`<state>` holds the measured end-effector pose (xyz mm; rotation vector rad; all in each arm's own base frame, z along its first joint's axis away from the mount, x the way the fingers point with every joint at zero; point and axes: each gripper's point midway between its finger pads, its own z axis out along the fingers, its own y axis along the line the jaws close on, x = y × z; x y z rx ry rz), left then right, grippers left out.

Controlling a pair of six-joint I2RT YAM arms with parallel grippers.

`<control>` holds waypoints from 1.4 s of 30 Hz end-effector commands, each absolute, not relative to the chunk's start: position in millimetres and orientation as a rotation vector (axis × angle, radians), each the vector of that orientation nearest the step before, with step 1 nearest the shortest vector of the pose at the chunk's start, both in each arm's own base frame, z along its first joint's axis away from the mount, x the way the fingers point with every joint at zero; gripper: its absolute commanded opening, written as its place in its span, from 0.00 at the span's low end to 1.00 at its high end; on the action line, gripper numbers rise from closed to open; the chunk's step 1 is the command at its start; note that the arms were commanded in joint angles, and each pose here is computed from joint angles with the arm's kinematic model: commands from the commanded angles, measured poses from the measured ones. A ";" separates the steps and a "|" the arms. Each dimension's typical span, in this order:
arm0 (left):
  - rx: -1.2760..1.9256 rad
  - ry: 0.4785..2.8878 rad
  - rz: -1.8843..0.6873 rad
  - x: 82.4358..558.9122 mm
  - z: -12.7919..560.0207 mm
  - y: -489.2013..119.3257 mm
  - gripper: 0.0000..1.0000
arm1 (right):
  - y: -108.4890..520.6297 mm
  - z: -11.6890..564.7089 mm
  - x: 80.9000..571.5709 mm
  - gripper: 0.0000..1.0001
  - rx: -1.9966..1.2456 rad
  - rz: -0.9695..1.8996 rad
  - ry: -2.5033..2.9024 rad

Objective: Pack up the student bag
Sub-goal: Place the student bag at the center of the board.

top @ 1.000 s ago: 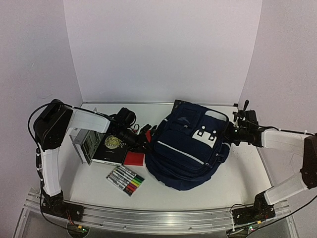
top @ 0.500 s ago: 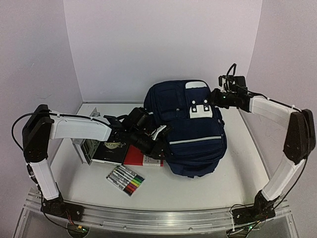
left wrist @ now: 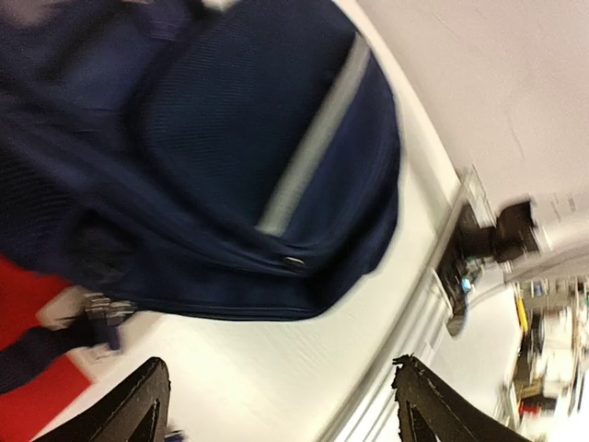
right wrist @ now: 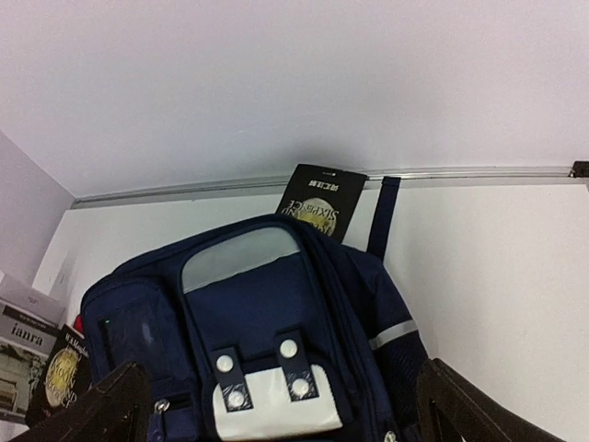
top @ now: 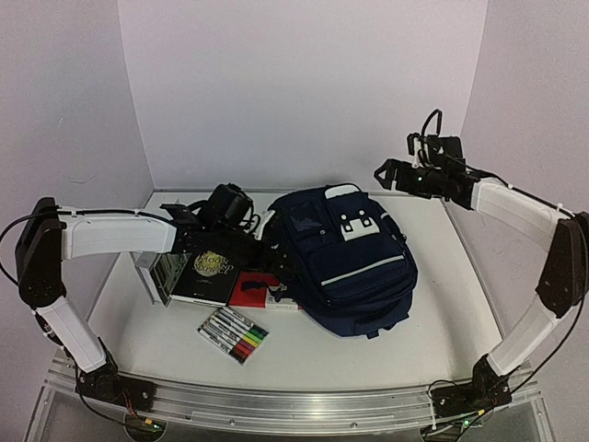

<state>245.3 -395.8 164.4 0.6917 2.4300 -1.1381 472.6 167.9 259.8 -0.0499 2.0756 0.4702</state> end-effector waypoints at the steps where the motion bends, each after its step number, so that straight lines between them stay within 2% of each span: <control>1: 0.426 2.498 -1.085 283.4 149.3 -357.8 0.84 | 212.5 255.1 410.8 0.96 -0.217 0.454 2.125; 5: 0.447 2.511 -1.086 286.8 137.0 -359.3 0.80 | 256.0 222.3 366.9 0.89 -0.380 0.483 2.204; 11: 0.413 2.544 -1.081 288.1 116.9 -355.6 0.74 | 300.2 162.0 326.1 0.87 -0.583 0.347 2.311; 16: 0.405 2.520 -1.156 283.0 113.6 -359.3 0.83 | 323.2 130.4 315.2 0.87 -0.648 0.214 2.340; 20: 0.369 2.541 -1.157 282.1 110.3 -358.0 0.84 | 339.3 108.9 309.3 0.82 -0.681 0.142 2.353; 23: 0.354 2.559 -1.116 282.2 100.5 -352.6 0.82 | 336.6 84.5 315.8 0.70 -0.620 0.054 2.390; 25: 0.362 2.570 -1.084 282.8 94.3 -350.3 0.79 | 332.4 75.1 320.2 0.57 -0.562 0.006 2.402; 26: 0.366 2.572 -1.073 282.9 92.2 -349.4 0.78 | 330.9 73.0 322.3 0.50 -0.529 -0.004 2.405; 29: 0.401 2.552 -1.080 281.9 92.1 -351.5 0.75 | 329.5 84.1 327.0 0.18 -0.451 0.003 2.385; 31: 0.440 2.529 -1.095 278.9 95.7 -356.4 0.72 | 330.9 101.2 328.5 0.03 -0.414 0.040 2.359; 32: 0.466 2.515 -1.100 277.4 98.0 -359.5 0.70 | 331.3 109.9 329.3 0.00 -0.395 0.060 2.346; 37: 0.548 2.471 -1.113 273.5 105.5 -373.7 0.52 | 335.9 157.0 327.3 0.00 -0.326 0.201 2.284; 42: 0.595 2.439 -1.129 270.3 110.3 -386.2 0.43 | 339.6 175.6 324.9 0.00 -0.282 0.280 2.269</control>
